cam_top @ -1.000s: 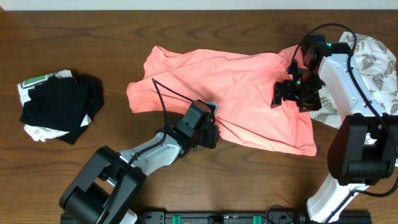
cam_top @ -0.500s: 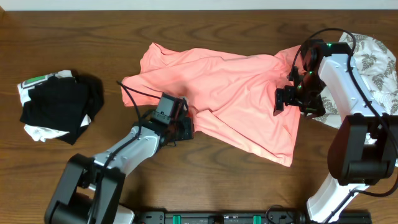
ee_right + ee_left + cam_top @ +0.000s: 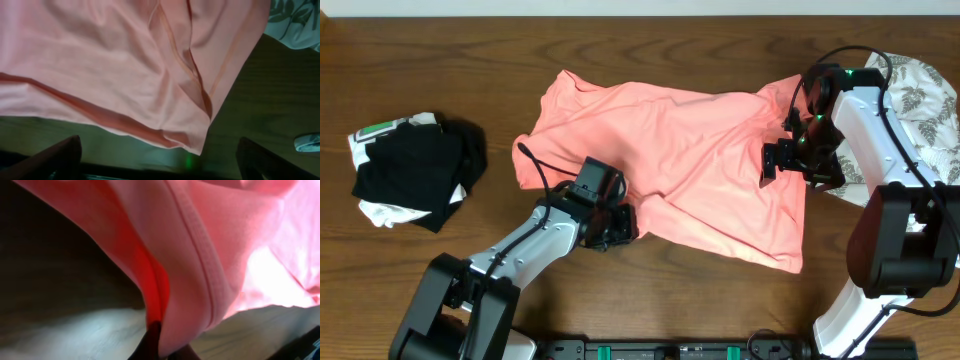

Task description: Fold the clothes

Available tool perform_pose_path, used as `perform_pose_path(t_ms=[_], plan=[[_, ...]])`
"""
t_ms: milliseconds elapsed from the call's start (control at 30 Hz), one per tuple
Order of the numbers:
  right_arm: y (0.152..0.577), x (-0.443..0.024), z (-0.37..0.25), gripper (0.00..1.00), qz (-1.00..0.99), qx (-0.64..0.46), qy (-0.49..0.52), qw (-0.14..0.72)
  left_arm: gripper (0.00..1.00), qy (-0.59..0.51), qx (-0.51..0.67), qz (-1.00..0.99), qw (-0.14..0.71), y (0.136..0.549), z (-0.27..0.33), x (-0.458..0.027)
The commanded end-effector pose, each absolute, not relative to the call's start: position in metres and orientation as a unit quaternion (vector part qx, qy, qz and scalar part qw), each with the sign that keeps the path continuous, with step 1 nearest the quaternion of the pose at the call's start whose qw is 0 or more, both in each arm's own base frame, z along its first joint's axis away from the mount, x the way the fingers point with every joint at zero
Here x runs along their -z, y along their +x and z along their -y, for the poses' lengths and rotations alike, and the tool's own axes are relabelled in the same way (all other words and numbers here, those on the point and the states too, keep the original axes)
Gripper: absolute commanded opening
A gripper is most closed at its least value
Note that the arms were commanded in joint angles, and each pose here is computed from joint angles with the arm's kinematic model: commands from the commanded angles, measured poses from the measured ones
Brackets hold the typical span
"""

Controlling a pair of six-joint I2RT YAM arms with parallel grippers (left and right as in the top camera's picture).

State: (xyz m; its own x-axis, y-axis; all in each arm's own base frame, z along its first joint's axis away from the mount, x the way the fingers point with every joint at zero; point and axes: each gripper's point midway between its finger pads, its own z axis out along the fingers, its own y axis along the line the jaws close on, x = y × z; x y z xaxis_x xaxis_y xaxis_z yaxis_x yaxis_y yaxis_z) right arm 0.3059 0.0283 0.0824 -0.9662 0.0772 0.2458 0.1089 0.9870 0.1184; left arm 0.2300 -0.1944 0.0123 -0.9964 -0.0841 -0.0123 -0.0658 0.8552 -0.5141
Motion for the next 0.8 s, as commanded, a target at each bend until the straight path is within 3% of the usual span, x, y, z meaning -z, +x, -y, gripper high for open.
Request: perform_pose_path(t_ms=[0, 133, 267, 433, 567, 633, 767], plan=[[0.310, -0.078, -0.029, 0.92, 0.991, 0.067, -0.035, 0.115, 0.06, -0.052, 0.256, -0.965, 0.026, 0.234, 0.190, -0.013], [0.329, -0.077, -0.047, 0.74, 0.992, 0.102, 0.009, 0.072, 0.06, -0.060, 0.218, -0.973, 0.050, 0.242, 0.178, -0.008], [0.345, -0.073, -0.062, 0.45, 0.993, 0.102, 0.035, 0.038, 0.06, -0.082, 0.199, -0.974, 0.065, 0.252, 0.162, -0.006], [0.362, -0.065, -0.073, 0.53, 0.995, 0.092, 0.050, 0.008, 0.06, -0.130, 0.198, -0.969, 0.068, 0.264, 0.137, -0.005], [0.377, -0.061, -0.047, 0.54, 0.999, 0.023, -0.021, -0.018, 0.06, -0.140, 0.207, -0.966, 0.064, 0.265, 0.133, -0.006], [0.385, -0.061, -0.037, 0.51, 0.999, 0.020, -0.033, -0.032, 0.06, -0.137, 0.212, -0.966, 0.061, 0.264, 0.136, -0.007], [0.394, -0.061, -0.012, 0.34, 0.997, 0.020, -0.054, -0.047, 0.06, -0.131, 0.212, -0.967, 0.060, 0.263, 0.139, -0.007]])
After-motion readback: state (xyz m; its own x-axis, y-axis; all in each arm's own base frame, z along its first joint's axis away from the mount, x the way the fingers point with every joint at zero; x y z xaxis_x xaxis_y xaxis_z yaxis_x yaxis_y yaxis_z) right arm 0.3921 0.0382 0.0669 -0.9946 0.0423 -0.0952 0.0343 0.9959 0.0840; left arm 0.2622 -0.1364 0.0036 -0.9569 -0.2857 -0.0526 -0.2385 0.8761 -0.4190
